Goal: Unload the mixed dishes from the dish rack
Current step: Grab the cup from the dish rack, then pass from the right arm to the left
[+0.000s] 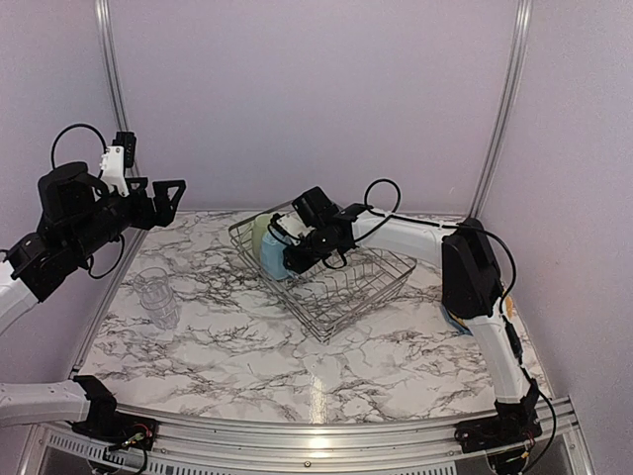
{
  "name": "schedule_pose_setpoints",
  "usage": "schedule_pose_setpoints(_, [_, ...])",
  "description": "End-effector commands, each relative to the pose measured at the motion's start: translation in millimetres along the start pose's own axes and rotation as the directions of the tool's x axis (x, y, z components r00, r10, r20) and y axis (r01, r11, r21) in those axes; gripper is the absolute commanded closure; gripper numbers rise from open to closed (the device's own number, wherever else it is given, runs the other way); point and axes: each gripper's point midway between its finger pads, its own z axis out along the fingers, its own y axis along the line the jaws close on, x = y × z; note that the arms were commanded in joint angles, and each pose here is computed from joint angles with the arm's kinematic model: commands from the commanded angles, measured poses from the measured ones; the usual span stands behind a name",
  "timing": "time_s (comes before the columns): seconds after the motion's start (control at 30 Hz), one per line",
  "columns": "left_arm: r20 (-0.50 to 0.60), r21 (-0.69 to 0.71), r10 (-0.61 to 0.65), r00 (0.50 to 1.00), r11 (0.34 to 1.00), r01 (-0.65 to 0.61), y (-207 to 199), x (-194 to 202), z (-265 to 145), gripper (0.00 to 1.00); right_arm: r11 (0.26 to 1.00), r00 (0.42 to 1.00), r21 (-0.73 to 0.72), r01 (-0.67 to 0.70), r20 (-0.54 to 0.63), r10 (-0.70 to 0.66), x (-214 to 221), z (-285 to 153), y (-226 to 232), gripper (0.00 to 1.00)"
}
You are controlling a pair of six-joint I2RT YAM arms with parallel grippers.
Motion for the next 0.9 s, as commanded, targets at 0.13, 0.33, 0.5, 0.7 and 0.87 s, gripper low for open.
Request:
schedule_pose_setpoints(0.13, [0.001, -0.007, 0.02, 1.0, 1.0, -0.02, 0.5, 5.4, 6.2, 0.01, 0.999, 0.996, -0.004, 0.037, 0.084, -0.036, -26.9, -5.9, 2.3, 0.82])
schedule_pose_setpoints(0.33, [-0.002, -0.019, 0.025, 1.0, 0.999, -0.025, 2.6, 8.1, 7.7, 0.01, 0.998, 0.991, 0.016, 0.066, 0.118, -0.067, -38.0, -19.6, -0.2, 0.92])
schedule_pose_setpoints(0.5, [-0.006, -0.017, 0.014, 1.0, 1.0, -0.014, 1.5, 9.9, 11.7, 0.01, 0.997, 0.981, 0.014, 0.071, 0.182, -0.073, -51.0, -34.4, 1.8, 1.0])
schedule_pose_setpoints(0.7, [-0.032, 0.036, -0.05, 0.998, 0.998, 0.051, -10.9, 5.8, 22.3, 0.01, 0.999, 0.957, -0.015, 0.051, 0.288, -0.044, -74.2, -55.0, 8.0, 1.0])
schedule_pose_setpoints(0.87, [-0.09, 0.055, -0.096, 0.991, 0.993, 0.102, -19.1, -2.2, 30.0, 0.01, 0.999, 0.916, -0.036, 0.033, 0.401, -0.016, -97.5, -87.7, 12.6, 1.0])
